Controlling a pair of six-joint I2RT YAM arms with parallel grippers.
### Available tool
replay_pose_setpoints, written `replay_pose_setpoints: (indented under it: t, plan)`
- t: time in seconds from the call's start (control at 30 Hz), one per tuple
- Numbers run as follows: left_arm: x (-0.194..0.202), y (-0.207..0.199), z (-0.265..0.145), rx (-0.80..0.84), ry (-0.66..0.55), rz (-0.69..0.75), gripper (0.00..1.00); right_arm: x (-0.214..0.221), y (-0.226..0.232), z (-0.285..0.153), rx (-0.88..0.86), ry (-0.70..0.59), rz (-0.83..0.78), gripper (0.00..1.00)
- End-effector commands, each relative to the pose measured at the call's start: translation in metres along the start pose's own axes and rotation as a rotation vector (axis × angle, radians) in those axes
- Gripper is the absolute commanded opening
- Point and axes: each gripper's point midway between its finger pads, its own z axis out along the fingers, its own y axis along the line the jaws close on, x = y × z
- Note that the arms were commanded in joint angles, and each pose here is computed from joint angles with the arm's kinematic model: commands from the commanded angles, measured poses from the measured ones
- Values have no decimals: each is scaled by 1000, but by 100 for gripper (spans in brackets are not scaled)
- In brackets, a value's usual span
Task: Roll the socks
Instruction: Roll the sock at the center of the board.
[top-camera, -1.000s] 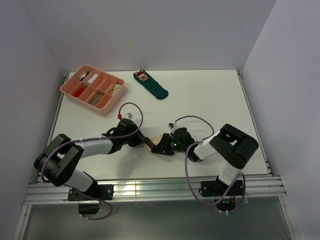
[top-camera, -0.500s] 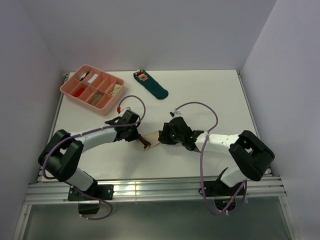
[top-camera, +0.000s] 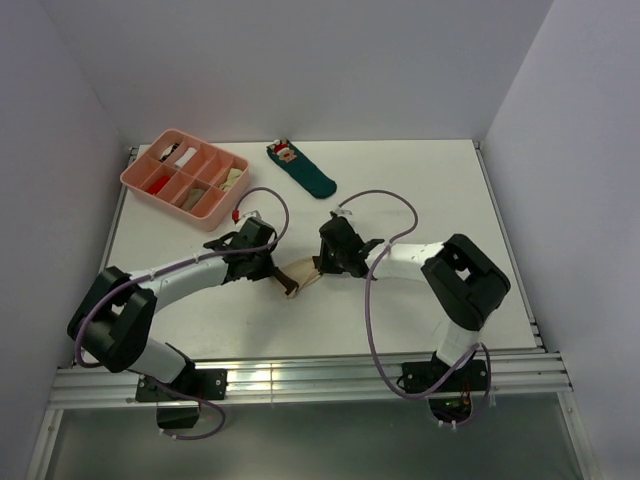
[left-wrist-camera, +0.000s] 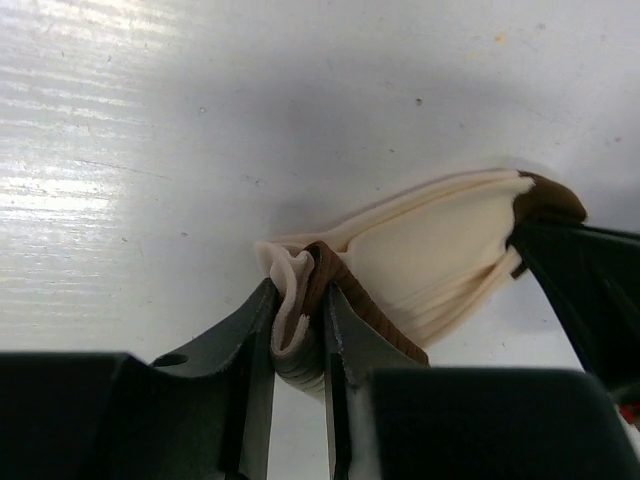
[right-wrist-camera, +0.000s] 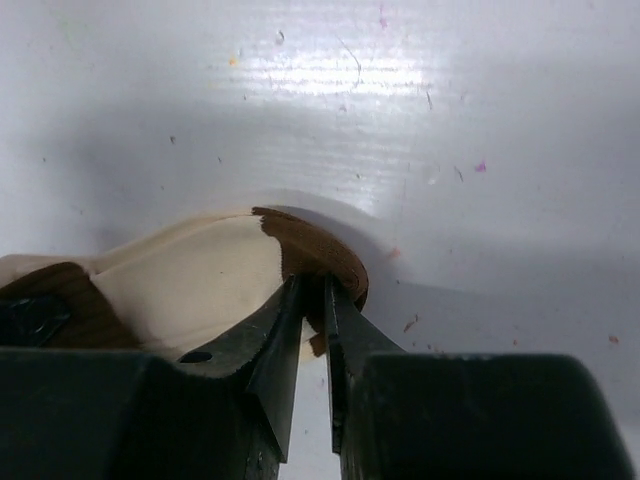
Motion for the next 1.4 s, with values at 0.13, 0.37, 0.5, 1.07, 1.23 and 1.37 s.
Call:
replay_pose_setpoints:
  t: [0.13, 0.37, 0.5, 1.07, 1.23, 1.37]
  plan:
    - [-18, -1, -16, 38, -16, 130, 1, 12, -40, 22, 153, 86, -87, 21]
    - [2, 15, -8, -6, 83, 220, 0, -3, -40, 32, 165, 77, -129, 21]
    - [-4, 30, -10, -64, 74, 199, 0, -6, -42, 33, 164, 74, -127, 21]
    - [6, 48, 22, -286, 230, 189, 0, -41, 36, -27, -204, -121, -172, 44]
    - [3, 45, 22, -307, 235, 199, 1, -50, 58, -60, -238, -264, -218, 51]
    - [7, 41, 24, -308, 250, 207, 1, -33, 86, -69, -287, -283, -294, 54]
